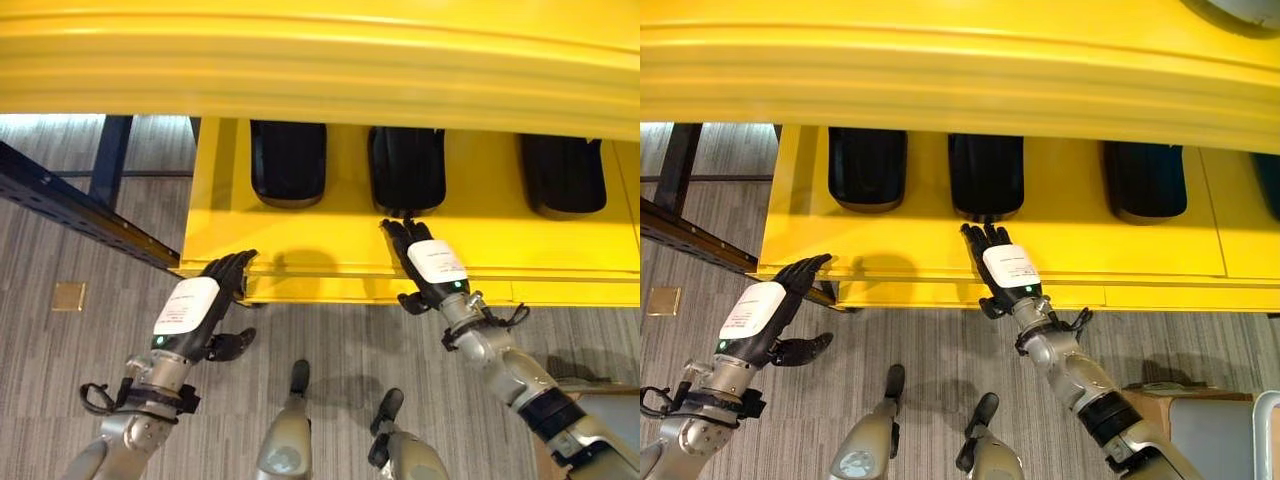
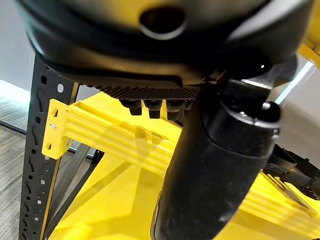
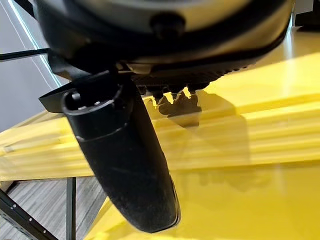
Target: Move parts from the plastic box to the shelf.
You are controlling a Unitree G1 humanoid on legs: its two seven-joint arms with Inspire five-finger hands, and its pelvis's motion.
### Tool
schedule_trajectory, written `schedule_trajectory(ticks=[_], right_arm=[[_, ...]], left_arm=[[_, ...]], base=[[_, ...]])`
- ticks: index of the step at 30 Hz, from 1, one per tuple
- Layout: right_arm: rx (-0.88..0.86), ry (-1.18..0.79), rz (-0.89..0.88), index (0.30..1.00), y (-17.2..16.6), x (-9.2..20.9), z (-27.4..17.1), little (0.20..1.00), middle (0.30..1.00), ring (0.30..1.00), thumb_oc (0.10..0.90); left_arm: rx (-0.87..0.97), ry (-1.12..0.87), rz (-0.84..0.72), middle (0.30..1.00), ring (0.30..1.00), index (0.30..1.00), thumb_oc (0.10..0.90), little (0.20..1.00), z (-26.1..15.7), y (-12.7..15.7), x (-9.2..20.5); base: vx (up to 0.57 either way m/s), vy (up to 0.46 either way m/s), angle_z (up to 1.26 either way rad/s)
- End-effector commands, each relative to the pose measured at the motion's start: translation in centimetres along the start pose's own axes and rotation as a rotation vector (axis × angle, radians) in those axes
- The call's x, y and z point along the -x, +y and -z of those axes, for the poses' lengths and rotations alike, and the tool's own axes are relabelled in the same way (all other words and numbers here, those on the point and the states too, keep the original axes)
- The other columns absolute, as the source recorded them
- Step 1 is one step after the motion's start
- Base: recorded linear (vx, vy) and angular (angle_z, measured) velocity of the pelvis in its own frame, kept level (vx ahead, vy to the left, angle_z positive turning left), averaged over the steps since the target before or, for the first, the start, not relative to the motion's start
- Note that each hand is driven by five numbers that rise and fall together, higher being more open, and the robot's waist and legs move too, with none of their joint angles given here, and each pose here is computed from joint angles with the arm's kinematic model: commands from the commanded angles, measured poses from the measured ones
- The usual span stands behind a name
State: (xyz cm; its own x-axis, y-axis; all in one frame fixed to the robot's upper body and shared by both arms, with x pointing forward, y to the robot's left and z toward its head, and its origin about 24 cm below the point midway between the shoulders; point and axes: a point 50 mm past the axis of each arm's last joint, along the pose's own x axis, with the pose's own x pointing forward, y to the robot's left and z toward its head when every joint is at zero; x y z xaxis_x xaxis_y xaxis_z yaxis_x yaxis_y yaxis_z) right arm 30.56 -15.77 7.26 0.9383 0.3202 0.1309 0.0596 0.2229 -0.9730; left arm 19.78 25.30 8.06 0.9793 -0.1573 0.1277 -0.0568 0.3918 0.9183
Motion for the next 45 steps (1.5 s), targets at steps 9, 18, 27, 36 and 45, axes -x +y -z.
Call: schedule_trajectory(ticks=[9, 18, 27, 36, 45], right_arm=[[-0.1, -0.107, 0.122, 1.0, -3.3, -1.4, -2.2, 1.0, 1.0, 1.0, 0.9], [-0.362, -0.182, 0.142, 1.0, -5.0, 3.0, -2.7, 1.0, 1.0, 1.0, 0.9], [-0.93, -0.116, 0.062, 1.0, -4.1, 7.8, -1.5, 1.0, 1.0, 1.0, 0.9], [-1.31, -0.031, 0.132, 1.0, -2.3, 8.4, -1.2, 1.0, 1.0, 1.0, 0.9], [-1.392, -0.05, 0.074, 1.0, -1.8, 8.2, -2.2, 1.0, 1.0, 1.0, 0.9]], left_arm=[[-0.031, -0.074, -0.186, 1.0, 1.0, 1.0, 0.9, 1.0, -1.0, 3.6, -0.3], [0.24, -0.017, -0.108, 1.0, 1.0, 1.0, 0.9, 1.0, -1.0, 2.1, 1.3], [1.135, 0.131, -0.004, 1.0, 1.0, 1.0, 0.9, 1.0, -0.7, -2.4, 2.9], [1.421, 0.193, -0.077, 1.0, 1.0, 1.0, 0.9, 1.0, -0.9, -4.6, 3.1], [1.431, 0.216, -0.076, 1.0, 1.0, 1.0, 0.9, 1.0, -0.9, -5.4, 2.8]], base=[[0.0, 0.0, 0.0], [0.03, -0.011, -0.01], [0.03, -0.038, -0.05], [-0.04, -0.016, 0.01], [-0.02, 0.002, -0.04]])
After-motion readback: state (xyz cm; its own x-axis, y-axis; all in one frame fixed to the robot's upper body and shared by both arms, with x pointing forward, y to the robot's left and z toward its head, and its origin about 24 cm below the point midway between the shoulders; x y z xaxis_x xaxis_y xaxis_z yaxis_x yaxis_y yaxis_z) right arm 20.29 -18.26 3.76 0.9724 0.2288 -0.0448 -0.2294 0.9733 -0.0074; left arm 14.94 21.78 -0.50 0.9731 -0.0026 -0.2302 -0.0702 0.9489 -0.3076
